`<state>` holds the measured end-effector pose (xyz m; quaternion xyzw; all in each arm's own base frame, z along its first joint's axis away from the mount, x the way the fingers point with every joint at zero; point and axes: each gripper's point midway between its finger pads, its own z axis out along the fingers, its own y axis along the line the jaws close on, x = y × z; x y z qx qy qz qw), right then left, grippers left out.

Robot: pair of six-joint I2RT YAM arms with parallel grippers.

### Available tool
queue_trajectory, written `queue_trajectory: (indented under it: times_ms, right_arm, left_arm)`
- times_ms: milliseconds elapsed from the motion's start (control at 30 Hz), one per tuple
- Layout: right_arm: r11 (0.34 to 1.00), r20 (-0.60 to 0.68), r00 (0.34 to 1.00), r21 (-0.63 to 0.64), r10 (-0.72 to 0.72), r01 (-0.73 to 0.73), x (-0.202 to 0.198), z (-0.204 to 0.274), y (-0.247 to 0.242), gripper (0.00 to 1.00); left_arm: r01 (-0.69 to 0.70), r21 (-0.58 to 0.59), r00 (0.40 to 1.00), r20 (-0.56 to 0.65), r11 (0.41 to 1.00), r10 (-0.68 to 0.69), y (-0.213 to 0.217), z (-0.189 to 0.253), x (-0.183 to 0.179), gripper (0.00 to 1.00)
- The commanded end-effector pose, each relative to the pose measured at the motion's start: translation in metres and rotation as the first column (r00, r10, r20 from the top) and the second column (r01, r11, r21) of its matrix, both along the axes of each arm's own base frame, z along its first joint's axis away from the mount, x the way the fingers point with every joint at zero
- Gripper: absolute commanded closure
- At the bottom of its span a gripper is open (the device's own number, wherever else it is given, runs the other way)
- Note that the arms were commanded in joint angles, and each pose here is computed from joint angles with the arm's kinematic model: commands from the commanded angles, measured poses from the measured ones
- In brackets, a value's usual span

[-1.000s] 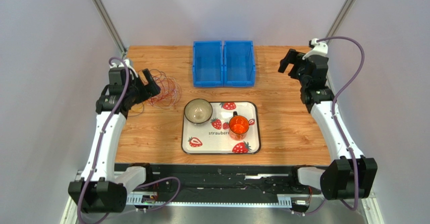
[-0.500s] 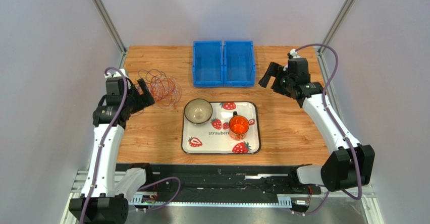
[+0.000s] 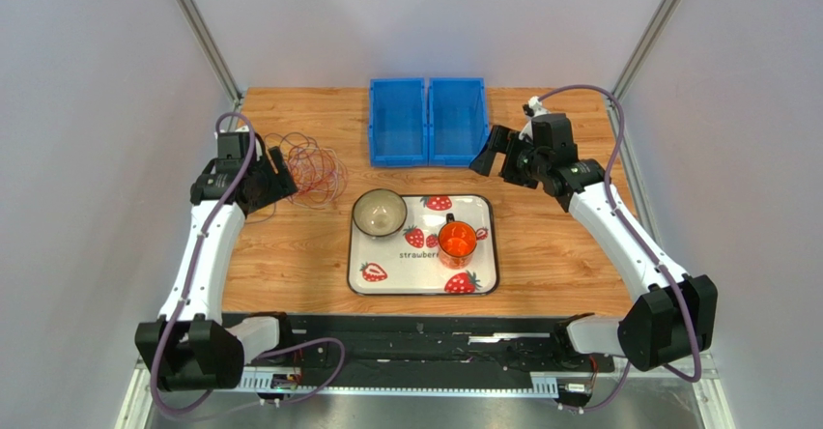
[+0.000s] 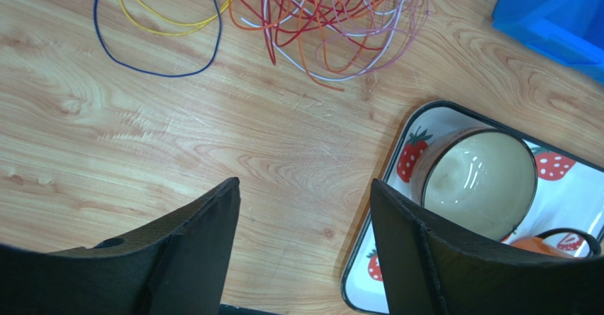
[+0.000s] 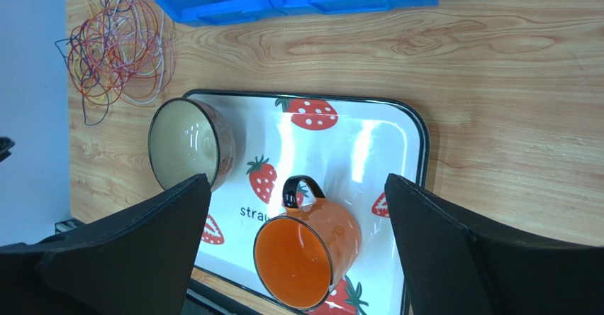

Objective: Untangle the cables
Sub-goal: Pick up the cable from the cable.

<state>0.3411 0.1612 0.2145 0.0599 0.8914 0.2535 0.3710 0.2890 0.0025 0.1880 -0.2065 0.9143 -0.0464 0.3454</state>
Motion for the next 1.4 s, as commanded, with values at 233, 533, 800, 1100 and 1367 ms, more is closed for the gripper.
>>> queue_trajectory:
  times_ms: [233, 533, 800, 1100, 1367]
  right_arm:
    - [0.987, 0.058, 0.989, 0.073, 0.136, -0.140, -0.004, 0.000, 0.025, 0.01]
    - [0.981, 0.061, 0.983, 0.083, 0.172, -0.177, -0.003, -0.003, 0.031, 0.01]
    - [0.975, 0.057, 0.980, 0.102, 0.192, -0.197, -0.008, -0.005, 0.036, 0.01]
    - [0.973, 0.043, 0.978, 0.099, 0.205, -0.208, -0.010, -0.011, 0.040, 0.02]
    - [0.972, 0.032, 0.976, 0.089, 0.214, -0.216, -0.011, -0.016, 0.043, 0.02]
  left_arm:
    - [-0.165, 0.016, 0.986, -0.015, 0.986, 0.165, 0.021, -0.005, 0.068, 0.31]
    - [-0.262, 0.059, 0.960, -0.085, 0.963, 0.267, 0.038, -0.030, 0.121, 0.35]
    - [-0.307, 0.092, 0.941, -0.115, 0.947, 0.317, 0.052, -0.049, 0.144, 0.36]
    - [-0.313, 0.070, 0.936, -0.146, 0.947, 0.320, 0.055, -0.078, 0.160, 0.39]
    - [-0.318, 0.069, 0.933, -0.152, 0.946, 0.325, 0.058, -0.094, 0.167, 0.41]
